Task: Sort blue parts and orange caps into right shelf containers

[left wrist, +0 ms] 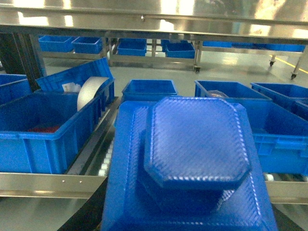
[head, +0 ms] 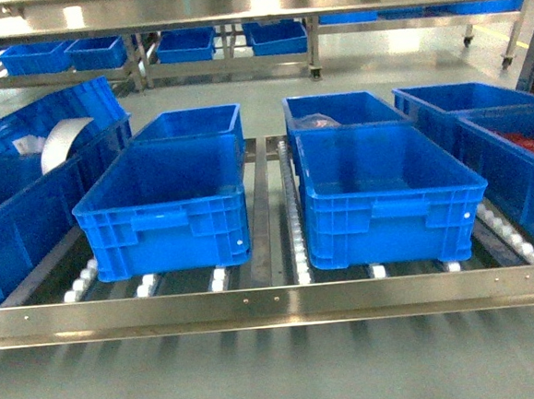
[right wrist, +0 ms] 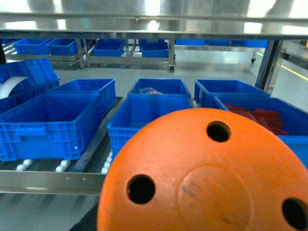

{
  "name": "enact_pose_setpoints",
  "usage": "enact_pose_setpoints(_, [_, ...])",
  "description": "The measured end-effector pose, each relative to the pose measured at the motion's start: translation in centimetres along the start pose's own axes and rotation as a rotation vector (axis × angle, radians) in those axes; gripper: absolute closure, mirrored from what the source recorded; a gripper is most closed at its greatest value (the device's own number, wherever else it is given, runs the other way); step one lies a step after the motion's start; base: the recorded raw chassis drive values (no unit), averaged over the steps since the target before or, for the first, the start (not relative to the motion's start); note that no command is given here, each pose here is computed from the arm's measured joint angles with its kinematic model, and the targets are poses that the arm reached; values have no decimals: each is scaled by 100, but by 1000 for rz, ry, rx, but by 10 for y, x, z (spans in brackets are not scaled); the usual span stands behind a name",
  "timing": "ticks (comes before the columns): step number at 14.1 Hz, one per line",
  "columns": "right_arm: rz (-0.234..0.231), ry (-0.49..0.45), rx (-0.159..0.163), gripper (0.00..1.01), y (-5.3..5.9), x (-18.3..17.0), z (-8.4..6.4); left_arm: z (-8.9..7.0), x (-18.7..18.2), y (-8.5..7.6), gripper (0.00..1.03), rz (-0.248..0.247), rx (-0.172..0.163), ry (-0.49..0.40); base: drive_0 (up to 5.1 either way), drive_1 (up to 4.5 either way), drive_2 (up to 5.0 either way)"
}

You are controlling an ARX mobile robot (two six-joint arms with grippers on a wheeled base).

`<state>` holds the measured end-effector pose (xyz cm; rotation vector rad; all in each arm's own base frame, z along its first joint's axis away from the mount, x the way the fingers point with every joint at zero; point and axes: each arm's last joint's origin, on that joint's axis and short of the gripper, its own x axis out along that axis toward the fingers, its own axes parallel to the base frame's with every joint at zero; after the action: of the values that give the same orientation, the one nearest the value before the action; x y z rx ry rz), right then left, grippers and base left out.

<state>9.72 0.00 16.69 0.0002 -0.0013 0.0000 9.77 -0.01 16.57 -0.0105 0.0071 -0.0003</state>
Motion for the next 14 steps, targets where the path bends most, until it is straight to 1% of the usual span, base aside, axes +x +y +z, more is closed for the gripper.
enact_pose_setpoints(14, [0, 0, 0, 57, 0, 0, 0, 0, 0, 0, 61, 0, 0, 1, 0, 0, 0])
